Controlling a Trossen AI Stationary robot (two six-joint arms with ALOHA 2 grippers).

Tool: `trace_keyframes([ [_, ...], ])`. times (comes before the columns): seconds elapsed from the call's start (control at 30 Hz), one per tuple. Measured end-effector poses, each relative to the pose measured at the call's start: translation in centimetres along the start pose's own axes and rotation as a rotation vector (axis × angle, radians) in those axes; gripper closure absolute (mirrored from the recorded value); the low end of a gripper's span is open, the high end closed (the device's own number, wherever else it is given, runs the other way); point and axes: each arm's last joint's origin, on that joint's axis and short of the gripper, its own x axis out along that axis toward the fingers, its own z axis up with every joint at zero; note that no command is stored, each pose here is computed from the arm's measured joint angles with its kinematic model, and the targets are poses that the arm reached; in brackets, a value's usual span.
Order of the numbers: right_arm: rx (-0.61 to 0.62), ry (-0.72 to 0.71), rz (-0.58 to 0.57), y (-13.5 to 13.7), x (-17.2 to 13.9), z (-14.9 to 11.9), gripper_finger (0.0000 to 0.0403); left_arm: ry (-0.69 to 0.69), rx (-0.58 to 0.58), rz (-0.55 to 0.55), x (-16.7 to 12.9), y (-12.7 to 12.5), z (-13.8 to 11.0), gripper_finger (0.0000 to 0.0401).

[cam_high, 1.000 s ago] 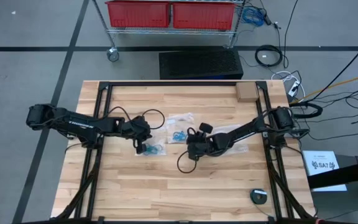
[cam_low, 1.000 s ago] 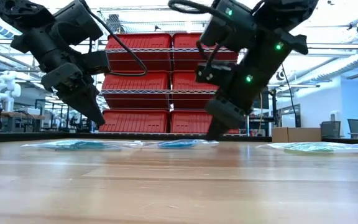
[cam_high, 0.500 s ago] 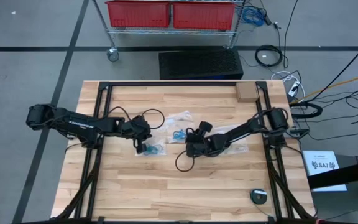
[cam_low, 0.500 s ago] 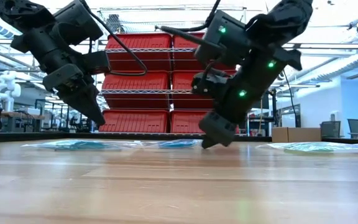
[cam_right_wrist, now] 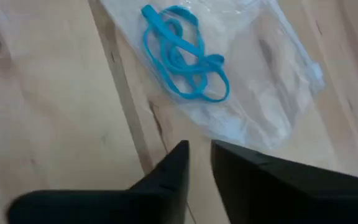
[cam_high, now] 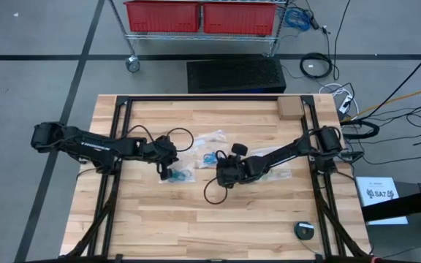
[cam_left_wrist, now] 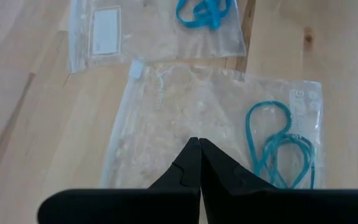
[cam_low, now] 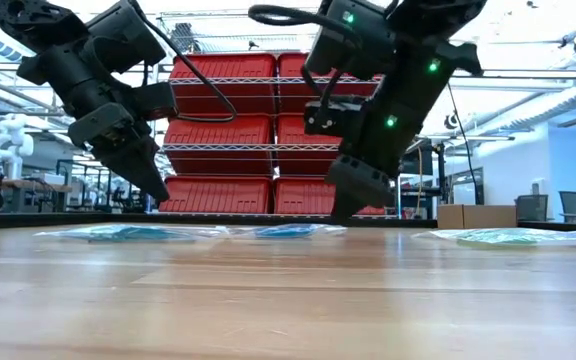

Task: Sort rubber bands
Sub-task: Adjust the packed rubber bands and align them to the center of the table

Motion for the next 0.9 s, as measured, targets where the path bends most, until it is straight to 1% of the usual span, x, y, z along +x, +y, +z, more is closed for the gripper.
trace_keyframes([
  [0.13, 0.000, -0.004, -0.009, 0.2, 0.4, -0.1, 0.0301, 0.000, 0.001, 0.000, 0.0, 0.0, 0.0, 0.0399],
  [0.23, 0.022, -0.031, -0.028, 0.2, 0.9, 0.2, 0.0249, 0.001, 0.001, 0.000, 0.0, 0.0, 0.0, 0.0399],
  [0.3, 0.043, -0.039, -0.033, 0.1, 1.6, 0.4, 0.0222, -0.001, 0.001, 0.000, 0.0, 0.0, 0.0, 0.0399],
  [0.37, 0.047, -0.027, -0.044, 0.0, 2.4, 0.2, 0.0204, 0.002, 0.001, 0.001, 0.0, 0.0, 0.0, 0.0399],
  [0.43, 0.052, -0.020, -0.056, -0.2, 3.1, 0.2, 0.0199, 0.001, 0.001, 0.001, 0.0, 0.0, 0.0, 0.0399],
  [0.5, 0.051, -0.017, -0.074, -0.3, 3.4, 0.2, 0.0207, 0.002, 0.001, 0.001, 0.0, 0.0, 0.0, 0.0399],
  [0.57, 0.039, -0.005, -0.093, -0.4, 3.4, 0.0, 0.0234, 0.002, 0.001, 0.001, 0.0, 0.0, 0.0, 0.0399],
  [0.6, 0.024, -0.004, -0.113, -0.4, 3.4, -0.1, 0.0253, 0.005, 0.001, 0.001, 0.0, 0.0, -0.1, 0.0399],
  [0.67, -0.024, 0.015, -0.136, -0.4, 3.0, -0.4, 0.0304, 0.005, 0.001, 0.001, 0.0, 0.0, -0.1, 0.0399],
  [0.73, -0.052, 0.033, -0.138, -0.4, 2.4, -0.2, 0.0361, 0.004, 0.001, 0.001, 0.0, 0.0, 0.0, 0.0399],
  [0.77, -0.057, 0.034, -0.137, -0.3, 2.1, 0.0, 0.0381, 0.005, 0.001, 0.001, 0.0, 0.0, -0.1, 0.0399],
  [0.8, -0.067, 0.045, -0.139, -0.2, 1.7, 0.2, 0.0390, 0.005, 0.001, 0.001, 0.0, 0.0, -0.1, 0.0399],
  [0.83, -0.079, 0.070, -0.136, -0.3, 1.3, 0.3, 0.0391, 0.004, 0.001, 0.001, 0.0, 0.0, -0.1, 0.0399],
  [0.9, -0.084, 0.124, -0.090, -0.3, 0.7, 0.7, 0.0389, 0.006, 0.001, 0.001, 0.0, 0.0, -0.1, 0.0399],
])
